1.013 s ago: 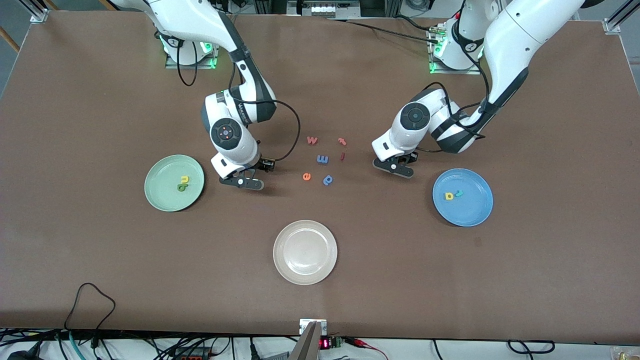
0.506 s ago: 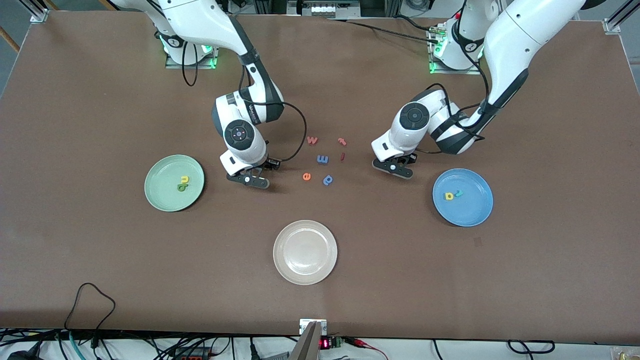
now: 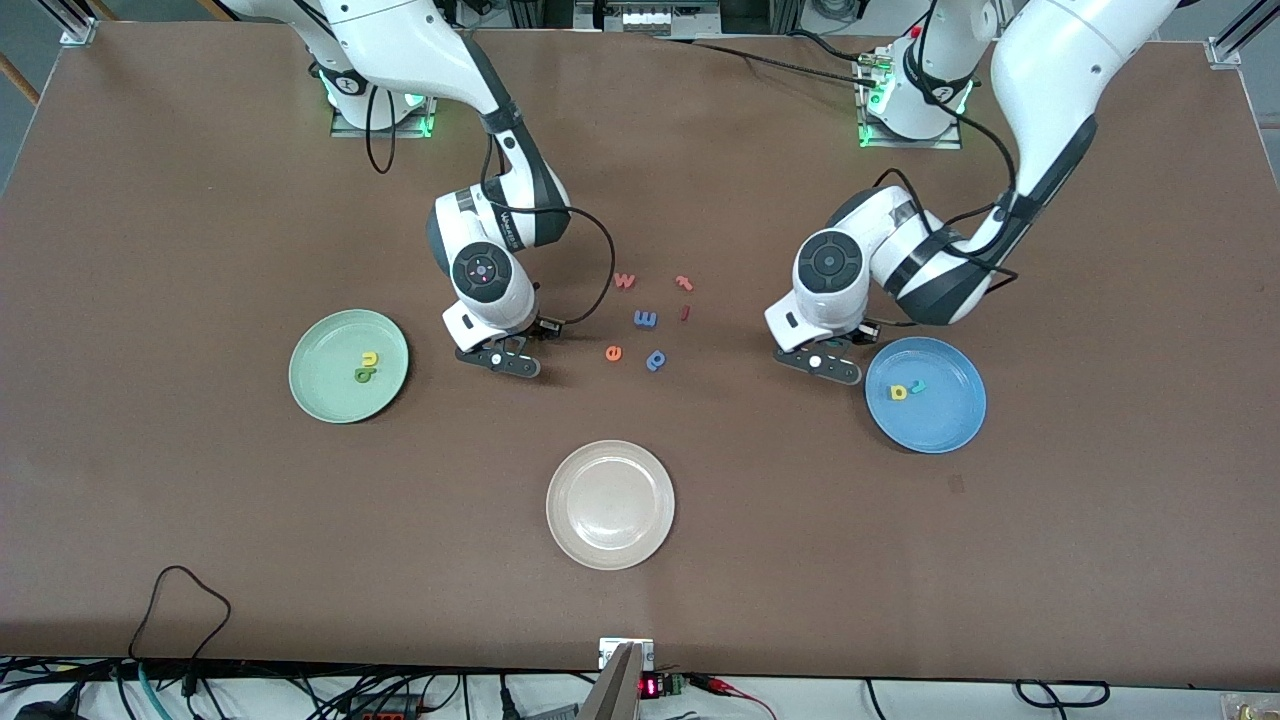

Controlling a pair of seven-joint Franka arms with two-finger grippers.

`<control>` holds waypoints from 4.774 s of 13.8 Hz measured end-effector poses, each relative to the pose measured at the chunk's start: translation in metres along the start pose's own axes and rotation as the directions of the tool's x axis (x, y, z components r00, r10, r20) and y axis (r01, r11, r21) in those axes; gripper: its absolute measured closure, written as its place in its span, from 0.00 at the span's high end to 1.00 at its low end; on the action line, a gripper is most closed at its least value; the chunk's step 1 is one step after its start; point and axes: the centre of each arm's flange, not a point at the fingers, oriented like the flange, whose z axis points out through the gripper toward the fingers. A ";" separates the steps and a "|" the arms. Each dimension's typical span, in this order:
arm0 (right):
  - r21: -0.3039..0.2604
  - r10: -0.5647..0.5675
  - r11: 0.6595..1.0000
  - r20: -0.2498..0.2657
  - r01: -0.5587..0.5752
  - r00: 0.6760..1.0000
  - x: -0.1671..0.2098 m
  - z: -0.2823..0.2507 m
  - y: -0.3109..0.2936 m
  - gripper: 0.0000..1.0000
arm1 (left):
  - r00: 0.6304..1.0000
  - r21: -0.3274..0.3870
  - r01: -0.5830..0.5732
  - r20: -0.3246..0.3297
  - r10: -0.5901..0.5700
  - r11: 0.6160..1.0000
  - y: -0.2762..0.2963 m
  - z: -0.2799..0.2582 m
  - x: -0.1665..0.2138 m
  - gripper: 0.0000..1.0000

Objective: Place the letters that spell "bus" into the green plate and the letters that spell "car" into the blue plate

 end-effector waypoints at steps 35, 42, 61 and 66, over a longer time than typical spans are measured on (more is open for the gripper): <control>0.049 -0.173 0.984 0.023 0.172 0.985 0.160 -0.107 0.271 0.89 | 0.948 -0.316 0.318 0.088 -0.306 0.894 -0.262 -0.257 -0.061 1.00; 0.163 -0.181 0.970 -0.003 0.180 0.983 0.145 -0.334 0.284 1.00 | 0.921 -0.290 0.300 -0.158 -0.355 0.909 -0.269 -0.258 -0.127 1.00; 0.023 -0.191 0.980 -0.128 0.195 0.973 0.111 -0.408 0.401 1.00 | 0.945 -0.282 0.260 -0.121 -0.303 0.923 -0.267 -0.245 -0.141 1.00; 0.034 -0.169 0.984 -0.153 0.176 0.974 0.080 -0.404 0.408 1.00 | 0.947 -0.282 0.258 -0.114 -0.299 0.924 -0.267 -0.245 -0.142 1.00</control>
